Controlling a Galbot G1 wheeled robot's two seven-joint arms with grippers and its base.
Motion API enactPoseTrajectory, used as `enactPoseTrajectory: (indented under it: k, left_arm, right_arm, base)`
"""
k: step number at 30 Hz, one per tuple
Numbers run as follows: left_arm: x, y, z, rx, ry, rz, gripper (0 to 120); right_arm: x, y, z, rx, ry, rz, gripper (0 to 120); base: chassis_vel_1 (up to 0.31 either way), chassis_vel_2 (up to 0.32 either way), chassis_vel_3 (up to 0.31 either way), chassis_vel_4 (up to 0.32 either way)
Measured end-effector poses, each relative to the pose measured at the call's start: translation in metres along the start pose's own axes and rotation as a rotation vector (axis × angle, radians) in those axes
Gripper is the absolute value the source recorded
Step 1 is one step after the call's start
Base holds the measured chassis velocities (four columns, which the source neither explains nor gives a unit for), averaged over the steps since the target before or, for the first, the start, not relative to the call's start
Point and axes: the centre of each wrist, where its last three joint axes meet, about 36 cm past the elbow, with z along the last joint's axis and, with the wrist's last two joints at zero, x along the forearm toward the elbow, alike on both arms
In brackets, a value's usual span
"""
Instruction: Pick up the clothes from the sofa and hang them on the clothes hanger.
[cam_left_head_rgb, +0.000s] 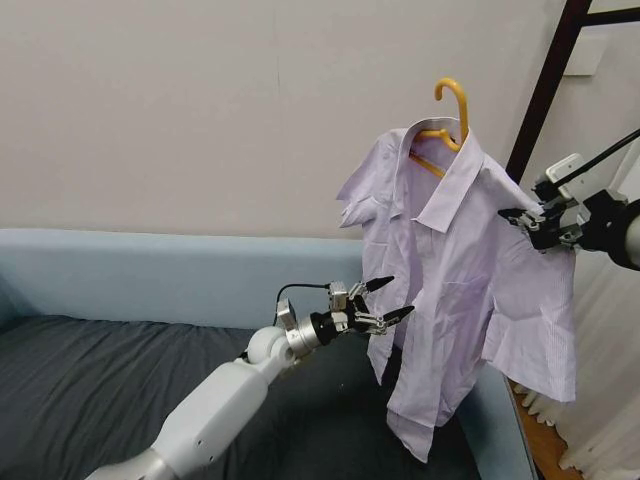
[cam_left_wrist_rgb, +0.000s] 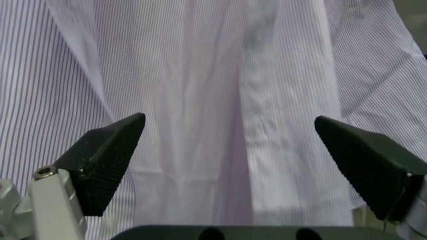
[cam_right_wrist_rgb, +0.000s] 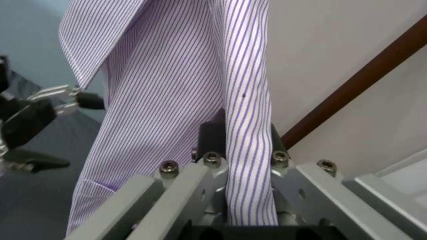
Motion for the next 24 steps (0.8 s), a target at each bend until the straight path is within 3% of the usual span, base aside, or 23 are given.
enactPoseTrajectory:
  k: [1,3,4,7,15,20,24]
  left_arm:
    - [-0.005,0.015,-0.008,-0.003,0.004,0.03,100]
    - [-0.007,0.02,-0.01,-0.004,0.006,0.038,100]
    - [-0.011,0.039,-0.017,0.002,0.017,0.081,100]
    - [-0.011,0.059,-0.018,0.03,0.059,0.183,98]
    - [-0.01,0.069,-0.007,0.108,0.131,0.356,86]
    - [-0.027,0.067,0.008,0.12,0.149,0.372,64]
    - [-0.034,0.067,0.012,0.117,0.144,0.367,55]
  right_arm:
    - [0.0,0.001,0.0,-0.001,0.005,-0.008,1]
    - [0.0,0.002,0.0,-0.001,0.006,-0.011,1]
    - [0.0,0.003,0.002,0.0,0.008,-0.021,1]
    - [-0.003,0.001,0.004,0.002,0.006,-0.023,1]
    - [-0.005,-0.001,0.005,0.0,-0.001,-0.022,1]
    - [-0.005,0.0,0.007,-0.006,-0.008,-0.029,1]
    - [-0.004,0.001,0.007,-0.006,-0.012,-0.034,1]
  base:
    - [0.0,0.0,0.0,0.0]
    - [0.0,0.0,0.0,0.0]
    - [0.0,0.0,0.0,0.0]
    - [0.0,0.0,0.0,0.0]
    - [0.0,0.0,0.0,0.0]
    - [0.0,0.0,0.0,0.0]
    - [0.0,0.0,0.0,0.0]
